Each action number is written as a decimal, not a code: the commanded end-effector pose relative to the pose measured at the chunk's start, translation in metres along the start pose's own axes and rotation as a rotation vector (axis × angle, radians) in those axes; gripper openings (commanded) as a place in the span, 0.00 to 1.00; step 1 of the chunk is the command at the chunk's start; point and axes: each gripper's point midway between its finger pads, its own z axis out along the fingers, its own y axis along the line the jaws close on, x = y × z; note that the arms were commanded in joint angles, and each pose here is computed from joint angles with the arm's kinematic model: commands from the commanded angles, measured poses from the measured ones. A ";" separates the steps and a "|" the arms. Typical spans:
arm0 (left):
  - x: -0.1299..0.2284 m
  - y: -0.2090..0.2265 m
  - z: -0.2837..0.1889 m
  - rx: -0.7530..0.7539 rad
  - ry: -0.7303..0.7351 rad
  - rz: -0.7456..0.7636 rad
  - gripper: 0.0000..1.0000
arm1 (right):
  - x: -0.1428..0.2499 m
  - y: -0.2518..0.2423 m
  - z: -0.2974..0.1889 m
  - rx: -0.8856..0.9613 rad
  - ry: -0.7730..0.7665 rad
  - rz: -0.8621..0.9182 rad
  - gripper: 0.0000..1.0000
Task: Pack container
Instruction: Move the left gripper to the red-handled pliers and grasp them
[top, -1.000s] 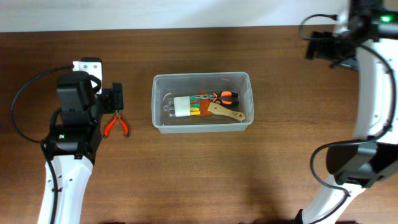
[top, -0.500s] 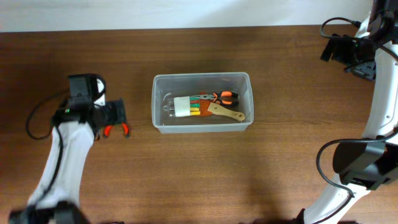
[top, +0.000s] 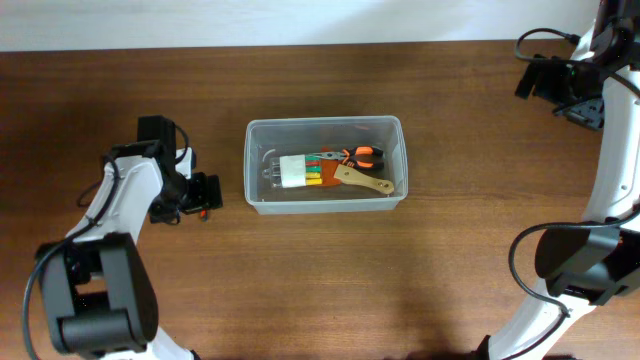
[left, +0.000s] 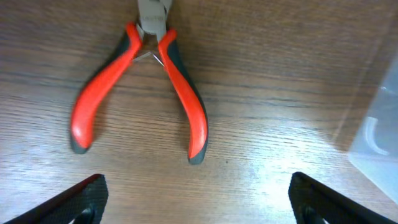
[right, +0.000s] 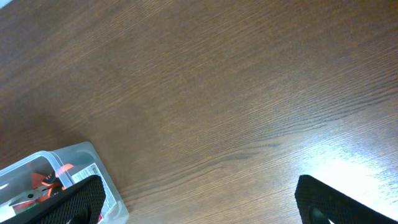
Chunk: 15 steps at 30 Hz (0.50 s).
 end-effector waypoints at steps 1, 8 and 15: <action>-0.006 -0.006 0.010 0.036 0.009 -0.030 0.84 | 0.002 -0.001 0.010 0.000 0.026 0.008 0.98; -0.008 -0.002 0.023 0.015 0.022 -0.057 0.80 | 0.002 -0.001 0.010 0.001 0.026 0.008 0.98; -0.010 0.001 0.040 0.005 0.038 -0.059 0.76 | 0.002 -0.001 0.010 0.000 0.025 0.008 0.98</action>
